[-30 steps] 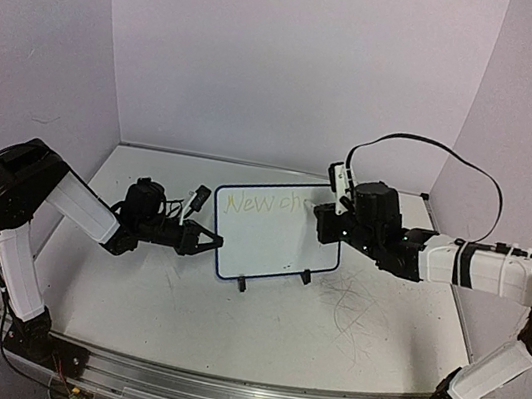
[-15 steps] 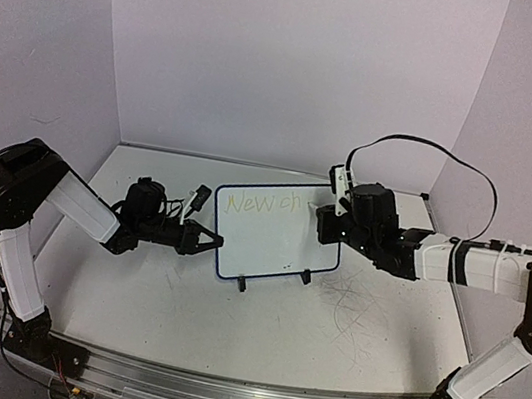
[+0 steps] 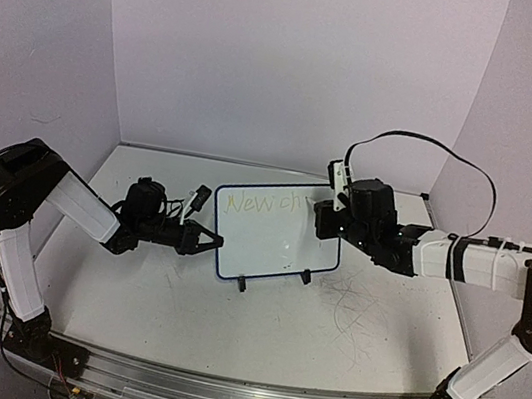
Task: Write a sentence on the whiteboard
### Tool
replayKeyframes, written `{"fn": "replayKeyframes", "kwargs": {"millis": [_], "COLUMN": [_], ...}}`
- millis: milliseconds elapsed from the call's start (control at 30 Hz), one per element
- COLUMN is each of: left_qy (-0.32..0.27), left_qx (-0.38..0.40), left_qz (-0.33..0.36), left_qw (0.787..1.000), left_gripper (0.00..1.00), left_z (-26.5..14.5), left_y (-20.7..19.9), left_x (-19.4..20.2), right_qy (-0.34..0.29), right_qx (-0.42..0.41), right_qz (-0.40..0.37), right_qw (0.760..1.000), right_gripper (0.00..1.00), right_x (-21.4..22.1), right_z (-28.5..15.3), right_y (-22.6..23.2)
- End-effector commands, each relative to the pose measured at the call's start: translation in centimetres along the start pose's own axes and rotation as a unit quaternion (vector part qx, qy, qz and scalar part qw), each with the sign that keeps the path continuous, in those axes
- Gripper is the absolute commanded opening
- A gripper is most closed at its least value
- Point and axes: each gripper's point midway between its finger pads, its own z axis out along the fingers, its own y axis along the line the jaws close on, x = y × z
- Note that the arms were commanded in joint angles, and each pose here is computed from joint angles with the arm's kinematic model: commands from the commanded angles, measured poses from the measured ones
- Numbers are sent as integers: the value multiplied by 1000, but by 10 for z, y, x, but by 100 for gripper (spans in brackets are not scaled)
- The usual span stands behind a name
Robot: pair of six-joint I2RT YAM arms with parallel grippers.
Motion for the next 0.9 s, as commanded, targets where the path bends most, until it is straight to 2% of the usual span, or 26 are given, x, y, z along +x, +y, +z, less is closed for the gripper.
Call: {"fn": "replayKeyframes", "kwargs": {"millis": [0,867], "left_qy": [-7,-8], "left_qx": [-28,-29], "left_qz": [16,16], "left_qw": [999,999], "left_gripper": [0,0], "left_z": [1,0], "left_y": [8,7], "left_x": [-9,-10], "right_qy": [-20,22], "right_qx": [-15,-24], "right_qz": [5,4], "right_qw": [1000,999], "right_gripper": [0,0], "right_x": [-15,18], "right_z": [6,-6], "right_y": [7,5]}}
